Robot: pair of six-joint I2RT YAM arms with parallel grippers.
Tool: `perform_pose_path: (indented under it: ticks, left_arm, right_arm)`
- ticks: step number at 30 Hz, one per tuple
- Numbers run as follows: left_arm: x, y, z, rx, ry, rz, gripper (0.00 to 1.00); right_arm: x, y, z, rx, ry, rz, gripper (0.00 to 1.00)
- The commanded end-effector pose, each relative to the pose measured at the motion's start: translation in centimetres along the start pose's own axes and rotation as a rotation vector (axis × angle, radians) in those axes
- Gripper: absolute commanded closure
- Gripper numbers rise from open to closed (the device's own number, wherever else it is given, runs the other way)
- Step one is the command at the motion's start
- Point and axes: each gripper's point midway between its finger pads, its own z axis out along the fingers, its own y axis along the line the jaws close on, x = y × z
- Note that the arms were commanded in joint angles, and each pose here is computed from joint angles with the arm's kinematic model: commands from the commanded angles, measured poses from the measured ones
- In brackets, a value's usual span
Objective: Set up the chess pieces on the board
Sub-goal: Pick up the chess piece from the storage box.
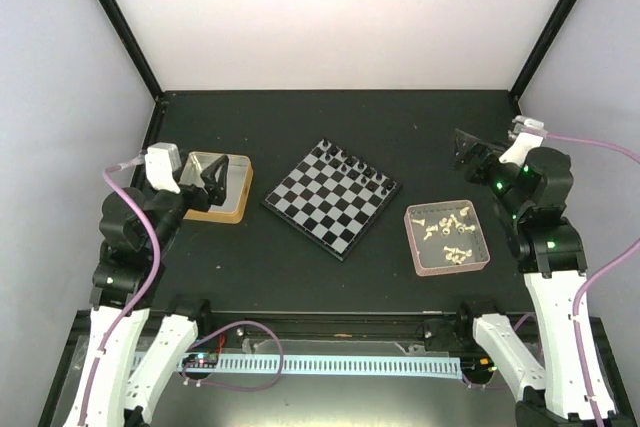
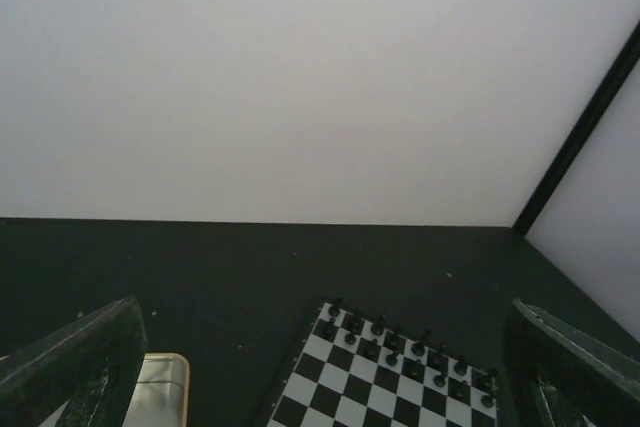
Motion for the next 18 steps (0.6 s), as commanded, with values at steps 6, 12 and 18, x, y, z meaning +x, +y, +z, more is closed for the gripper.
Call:
perform_pose_path:
  ticks: [6,12,18]
  left_arm:
    - [-0.1,-2.3,-0.1,0.165,-0.039,-0.049,0.01]
    - [0.8,-4.9,-1.0,0.342,-0.078,-0.034,0.01]
    - [2.4,-3.9,-0.6,0.308,-0.064,-0.041,0.01]
  right_arm:
    - [7.4,-1.1,2.1,-0.086,0.179,0.049,0.00]
    - [12.4,-4.1,3.6,-0.003,0.283,0.089,0.06]
    - [16.7,-9.0,3.7,0.234,0.431,0.086,0.24]
